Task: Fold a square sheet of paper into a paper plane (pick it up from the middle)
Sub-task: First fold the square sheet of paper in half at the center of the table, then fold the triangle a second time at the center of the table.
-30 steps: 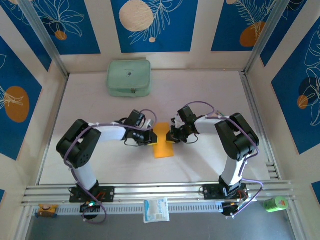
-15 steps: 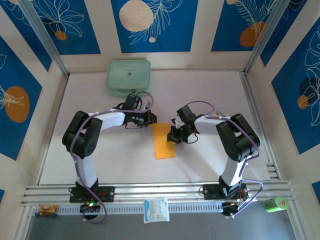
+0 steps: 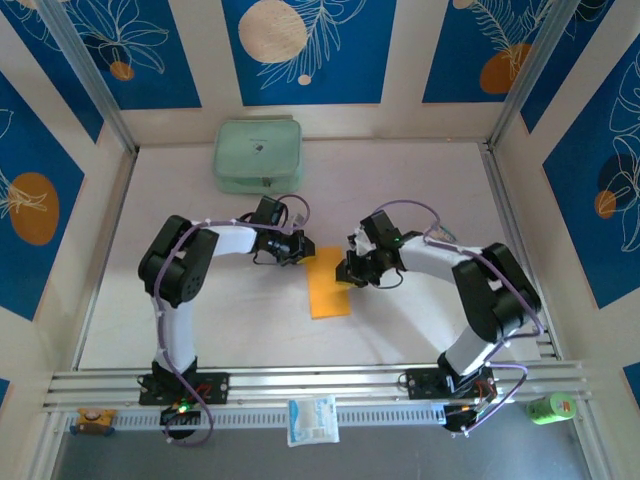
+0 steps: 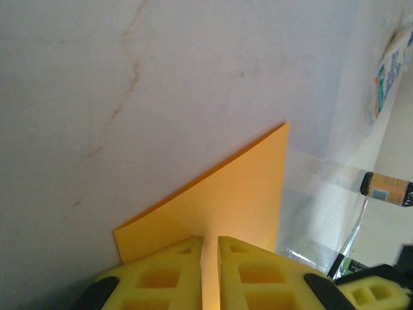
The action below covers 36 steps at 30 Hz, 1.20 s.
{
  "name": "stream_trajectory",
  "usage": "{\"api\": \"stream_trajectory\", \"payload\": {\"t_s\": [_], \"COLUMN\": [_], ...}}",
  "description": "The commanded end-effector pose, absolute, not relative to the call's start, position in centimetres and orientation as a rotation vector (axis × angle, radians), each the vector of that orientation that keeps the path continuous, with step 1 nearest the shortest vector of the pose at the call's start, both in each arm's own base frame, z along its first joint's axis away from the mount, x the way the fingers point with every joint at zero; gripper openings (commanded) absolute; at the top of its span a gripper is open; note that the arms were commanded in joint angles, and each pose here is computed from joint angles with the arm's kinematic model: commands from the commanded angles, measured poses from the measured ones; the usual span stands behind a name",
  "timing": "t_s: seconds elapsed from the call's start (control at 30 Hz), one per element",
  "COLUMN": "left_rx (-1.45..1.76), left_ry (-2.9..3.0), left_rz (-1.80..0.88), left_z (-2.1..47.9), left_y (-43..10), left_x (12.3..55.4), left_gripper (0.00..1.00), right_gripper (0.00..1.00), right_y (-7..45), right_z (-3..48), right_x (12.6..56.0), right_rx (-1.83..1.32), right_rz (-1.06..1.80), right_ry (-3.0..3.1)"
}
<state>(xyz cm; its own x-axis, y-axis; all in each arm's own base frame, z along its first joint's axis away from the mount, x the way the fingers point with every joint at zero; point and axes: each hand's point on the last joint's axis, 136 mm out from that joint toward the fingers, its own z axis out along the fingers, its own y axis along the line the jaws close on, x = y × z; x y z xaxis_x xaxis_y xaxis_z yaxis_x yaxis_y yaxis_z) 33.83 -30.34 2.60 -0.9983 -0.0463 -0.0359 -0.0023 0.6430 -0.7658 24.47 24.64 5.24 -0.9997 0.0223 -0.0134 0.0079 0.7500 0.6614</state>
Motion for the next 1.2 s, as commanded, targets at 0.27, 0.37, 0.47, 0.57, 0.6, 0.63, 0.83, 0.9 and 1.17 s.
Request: {"api": "stream_trajectory", "payload": {"t_s": [0.27,0.37,0.47,0.57,0.6,0.63,0.83,0.9,1.17], "left_rx": [-0.022,-0.032,-0.034,-0.038,-0.039,-0.039,-0.041,-0.037,-0.024], "left_ry": [2.838,2.845,2.85,2.851,2.85,2.85,2.851,2.849,2.837], "left_rz": [-1.257,-1.257,-1.252,-1.252,-1.252,-1.252,-1.254,-1.257,-1.277], "left_z": [1.1,0.8,0.6,0.5,0.6,0.6,0.6,0.6,1.0], "left_y": [-29.6,-29.2,-29.1,-29.0,-29.0,-29.0,-29.0,-29.1,-29.4], "left_x": [33.2,32.9,32.7,32.6,32.7,32.6,32.7,32.7,32.9], "left_gripper": [0.14,0.14,0.14,0.14,0.14,0.14,0.14,0.14,0.14], "right_gripper": [0.39,0.43,0.44,0.46,0.46,0.47,0.47,0.47,0.39], "right_y": [23.0,23.6,23.6,23.0,22.9,22.7,22.7,22.8,24.3], "right_z": [4.8,4.1,3.4,2.8,2.7,2.6,2.0,1.9,3.6], "right_x": [18.2,17.3,17.0,16.9,16.9,17.0,16.8,16.9,18.2], "right_rx": [0.281,0.271,0.284,0.324,0.337,0.352,0.384,0.389,0.333], "right_rz": [1.165,1.171,1.124,1.062,1.047,1.034,1.026,1.032,1.151], "right_ry": [3.042,3.076,3.106,3.123,3.124,3.123,3.133,3.132,3.036]}}
